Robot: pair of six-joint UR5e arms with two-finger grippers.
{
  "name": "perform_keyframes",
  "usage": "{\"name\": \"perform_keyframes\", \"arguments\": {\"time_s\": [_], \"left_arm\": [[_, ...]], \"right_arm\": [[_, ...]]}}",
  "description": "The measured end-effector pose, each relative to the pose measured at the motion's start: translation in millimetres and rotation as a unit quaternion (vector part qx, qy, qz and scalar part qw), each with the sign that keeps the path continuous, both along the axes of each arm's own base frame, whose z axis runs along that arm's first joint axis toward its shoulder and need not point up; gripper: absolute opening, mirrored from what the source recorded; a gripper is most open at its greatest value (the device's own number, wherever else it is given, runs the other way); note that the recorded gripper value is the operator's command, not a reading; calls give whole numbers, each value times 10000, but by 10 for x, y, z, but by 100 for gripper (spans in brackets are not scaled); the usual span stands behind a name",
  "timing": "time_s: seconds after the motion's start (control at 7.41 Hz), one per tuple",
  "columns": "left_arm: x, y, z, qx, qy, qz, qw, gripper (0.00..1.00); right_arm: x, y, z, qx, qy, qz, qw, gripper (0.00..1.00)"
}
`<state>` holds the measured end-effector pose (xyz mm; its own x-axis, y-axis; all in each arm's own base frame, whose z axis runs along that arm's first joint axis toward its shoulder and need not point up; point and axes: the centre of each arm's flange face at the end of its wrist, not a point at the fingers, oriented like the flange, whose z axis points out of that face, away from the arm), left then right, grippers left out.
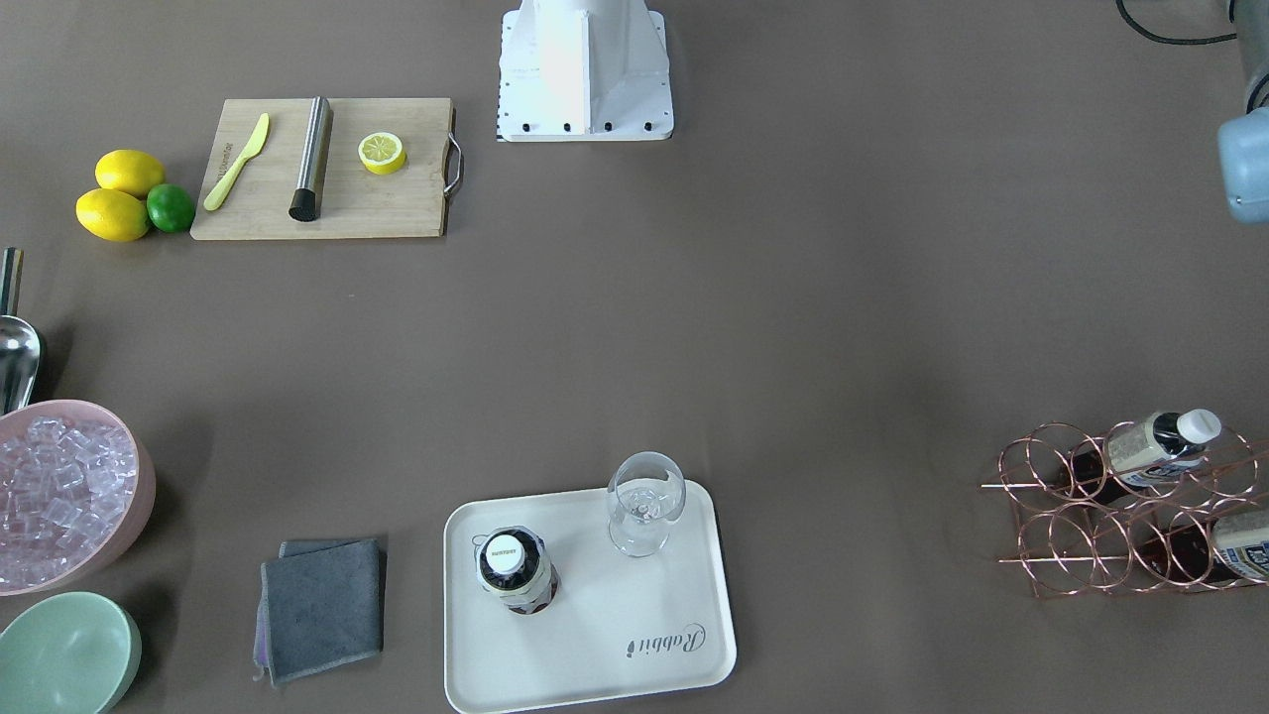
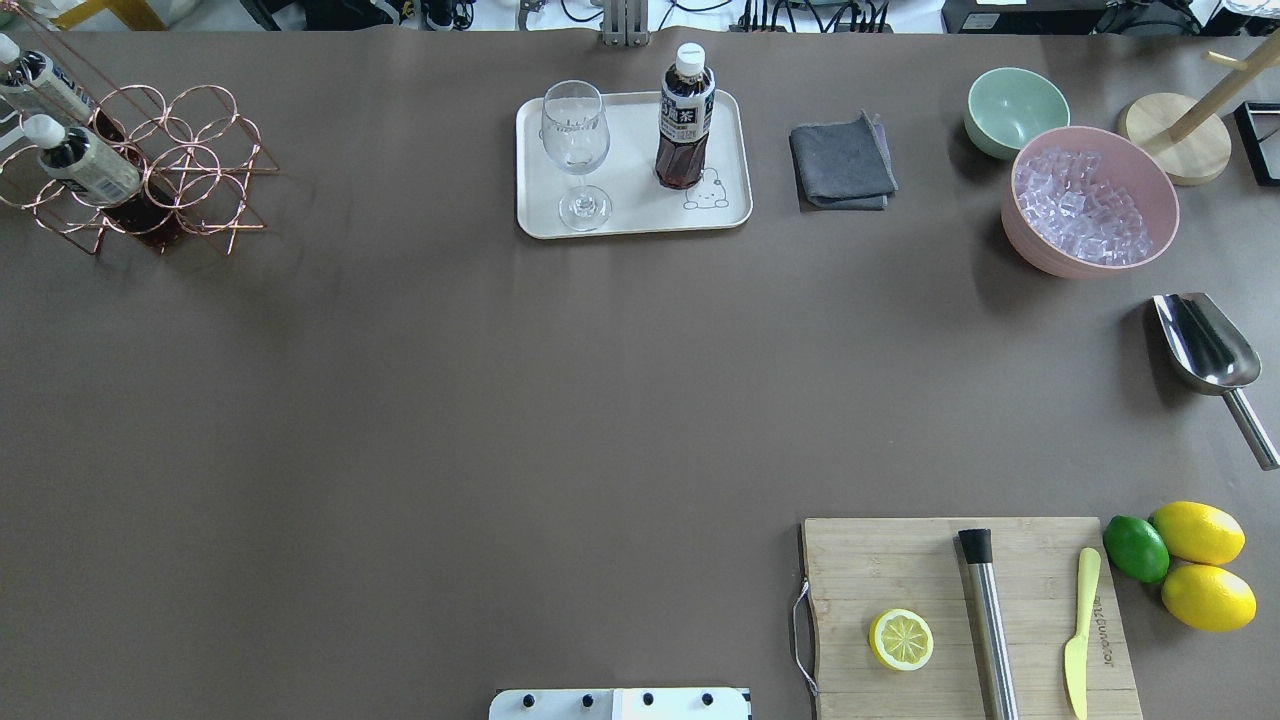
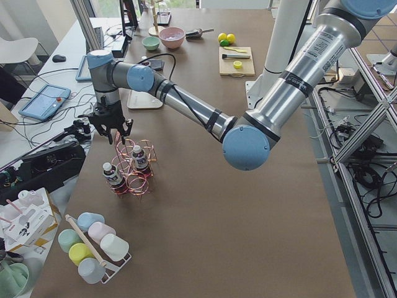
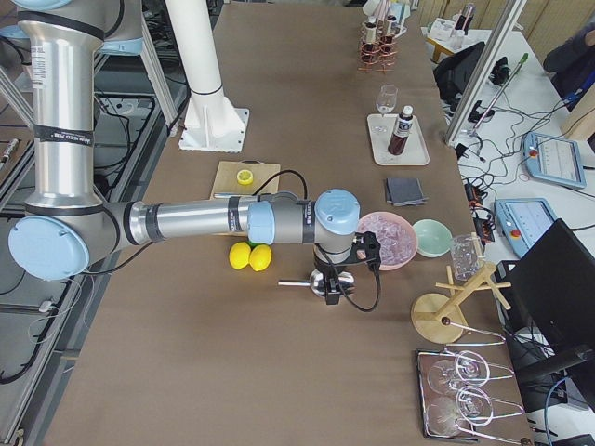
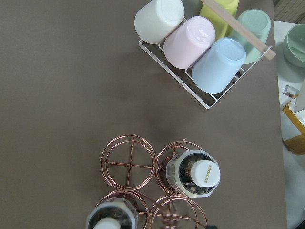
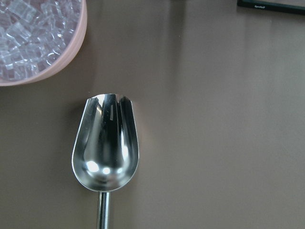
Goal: Take tea from basket to plate
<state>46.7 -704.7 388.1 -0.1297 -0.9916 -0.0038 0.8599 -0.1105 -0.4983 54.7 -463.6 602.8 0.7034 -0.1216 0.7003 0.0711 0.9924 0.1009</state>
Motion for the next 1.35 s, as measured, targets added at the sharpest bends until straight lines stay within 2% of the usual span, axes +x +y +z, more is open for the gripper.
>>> {"name": "perform_keyframes", "arguments": {"time_s": [0.27, 0.67, 0.94, 1.08, 1.35], "left_arm": [[-8, -11, -51, 32, 20, -23, 10000, 98], [-344, -71, -325, 225, 116, -235, 9994, 98], [-731, -5, -490, 339, 508, -356, 9975, 98], [-881, 73, -499, 429, 734, -158, 9963, 98], [-1059, 378, -397, 724, 945, 479, 9917, 98]], "right_arm": [[21, 77, 205, -183, 37, -6, 9998, 99], [37, 89, 243, -212, 54, 17, 9998, 99], [38, 82, 237, -208, 55, 30, 9998, 99], [38, 77, 225, -198, 55, 34, 9998, 99], [61, 78, 180, -157, 54, 64, 9998, 99]]}}
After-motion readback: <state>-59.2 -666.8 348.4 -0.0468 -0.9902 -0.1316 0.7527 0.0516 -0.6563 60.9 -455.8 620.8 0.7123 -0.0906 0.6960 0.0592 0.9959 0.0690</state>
